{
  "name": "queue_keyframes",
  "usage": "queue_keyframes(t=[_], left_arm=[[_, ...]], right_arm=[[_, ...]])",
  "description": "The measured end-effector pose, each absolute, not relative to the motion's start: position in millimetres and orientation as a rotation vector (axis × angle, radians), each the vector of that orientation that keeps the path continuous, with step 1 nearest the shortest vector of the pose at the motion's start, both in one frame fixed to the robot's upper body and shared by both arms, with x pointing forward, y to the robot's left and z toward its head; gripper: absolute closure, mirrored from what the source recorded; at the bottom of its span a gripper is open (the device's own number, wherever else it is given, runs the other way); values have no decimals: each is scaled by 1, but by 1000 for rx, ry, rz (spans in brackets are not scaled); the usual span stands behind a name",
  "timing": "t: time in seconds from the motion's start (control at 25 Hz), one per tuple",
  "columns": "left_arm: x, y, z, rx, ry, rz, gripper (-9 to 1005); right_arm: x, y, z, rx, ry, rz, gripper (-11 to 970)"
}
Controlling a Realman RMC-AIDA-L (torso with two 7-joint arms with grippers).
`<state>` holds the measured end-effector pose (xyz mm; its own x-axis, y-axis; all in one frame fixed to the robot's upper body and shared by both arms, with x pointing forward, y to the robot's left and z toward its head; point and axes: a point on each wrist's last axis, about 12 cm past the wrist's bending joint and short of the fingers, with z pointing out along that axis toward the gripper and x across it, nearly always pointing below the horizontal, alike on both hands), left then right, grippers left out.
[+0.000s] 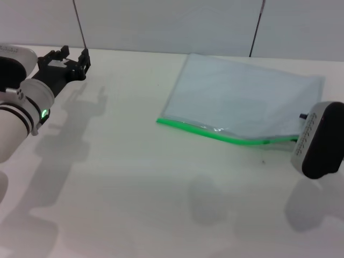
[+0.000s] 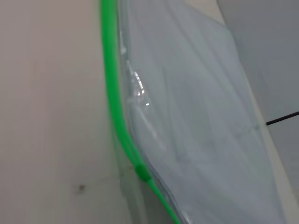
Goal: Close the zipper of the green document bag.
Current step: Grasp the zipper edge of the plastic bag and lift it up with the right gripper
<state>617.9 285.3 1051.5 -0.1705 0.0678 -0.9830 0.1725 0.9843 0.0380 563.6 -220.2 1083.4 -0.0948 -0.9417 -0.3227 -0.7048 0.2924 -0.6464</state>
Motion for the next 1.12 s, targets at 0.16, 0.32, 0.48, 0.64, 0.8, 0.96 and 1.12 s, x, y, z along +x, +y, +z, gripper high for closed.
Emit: queue_keyframes(t=[0.16,0.32,0.48,0.64,0.8,0.96,1.12], left_arm=[[618,285,1052,181,1741,-94,510],[618,285,1052,181,1741,-95,510],[619,283,1053,184,1736,-98,509],[620,283,1054,187,1735,-99,509],[620,282,1054,188,1735,-100,509],[619,282,1053,188,1735,-101,509],[620,281,1054,190,1734,-102,509]], right_arm=[[570,-225,1089,-1446,1855,-448,425],[578,-230,1090,-1430,1865,-465,426],[585,-231,1086,-1441,1883,-471,426],[590,-229,1084,-1452,1892,-470,429],[592,-226,1085,-1460,1890,-468,441],[596,-224,1088,-1455,1893,-466,492],[603,-221,1088,-1440,1920,-454,634]])
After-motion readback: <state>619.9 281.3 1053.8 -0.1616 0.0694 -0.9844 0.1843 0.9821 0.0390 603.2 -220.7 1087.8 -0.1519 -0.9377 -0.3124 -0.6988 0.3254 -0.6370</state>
